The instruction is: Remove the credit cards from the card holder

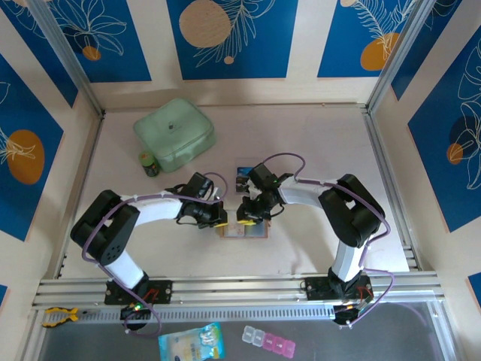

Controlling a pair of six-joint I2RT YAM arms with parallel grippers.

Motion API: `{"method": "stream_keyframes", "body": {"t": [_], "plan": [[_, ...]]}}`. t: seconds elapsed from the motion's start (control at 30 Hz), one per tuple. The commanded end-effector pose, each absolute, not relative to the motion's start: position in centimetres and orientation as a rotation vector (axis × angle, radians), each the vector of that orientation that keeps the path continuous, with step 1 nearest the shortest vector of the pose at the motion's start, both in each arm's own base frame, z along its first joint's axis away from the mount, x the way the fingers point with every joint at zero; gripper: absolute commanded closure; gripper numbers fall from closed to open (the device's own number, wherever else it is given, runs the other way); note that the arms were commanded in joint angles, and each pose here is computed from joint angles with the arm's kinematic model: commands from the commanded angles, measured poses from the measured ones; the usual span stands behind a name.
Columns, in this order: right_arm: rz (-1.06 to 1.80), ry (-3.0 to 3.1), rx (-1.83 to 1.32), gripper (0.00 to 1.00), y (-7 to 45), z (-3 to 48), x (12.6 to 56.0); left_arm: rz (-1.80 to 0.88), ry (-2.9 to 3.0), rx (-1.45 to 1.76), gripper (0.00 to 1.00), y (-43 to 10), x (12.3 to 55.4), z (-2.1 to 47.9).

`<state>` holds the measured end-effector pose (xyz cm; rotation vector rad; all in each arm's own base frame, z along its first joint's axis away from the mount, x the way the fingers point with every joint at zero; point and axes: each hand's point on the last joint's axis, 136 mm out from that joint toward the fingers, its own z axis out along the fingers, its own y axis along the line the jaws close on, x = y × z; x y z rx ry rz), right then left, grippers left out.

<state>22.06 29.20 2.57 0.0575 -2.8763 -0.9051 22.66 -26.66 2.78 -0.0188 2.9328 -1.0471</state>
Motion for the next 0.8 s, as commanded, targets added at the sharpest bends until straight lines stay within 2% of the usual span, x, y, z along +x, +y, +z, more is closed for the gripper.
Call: {"method": "stream_keyframes", "body": {"t": [0.0,0.77], "plan": [[-0.78,-2.893,0.052,0.78,27.7,1.8,21.5,-0.981,2.993,-0.037,0.99,-25.5,21.8,1.5],[-0.856,-2.932,0.118,0.77,28.1,4.1,22.2,-1.024,2.932,-0.011,0.99,-26.2,22.7,3.8]]}}
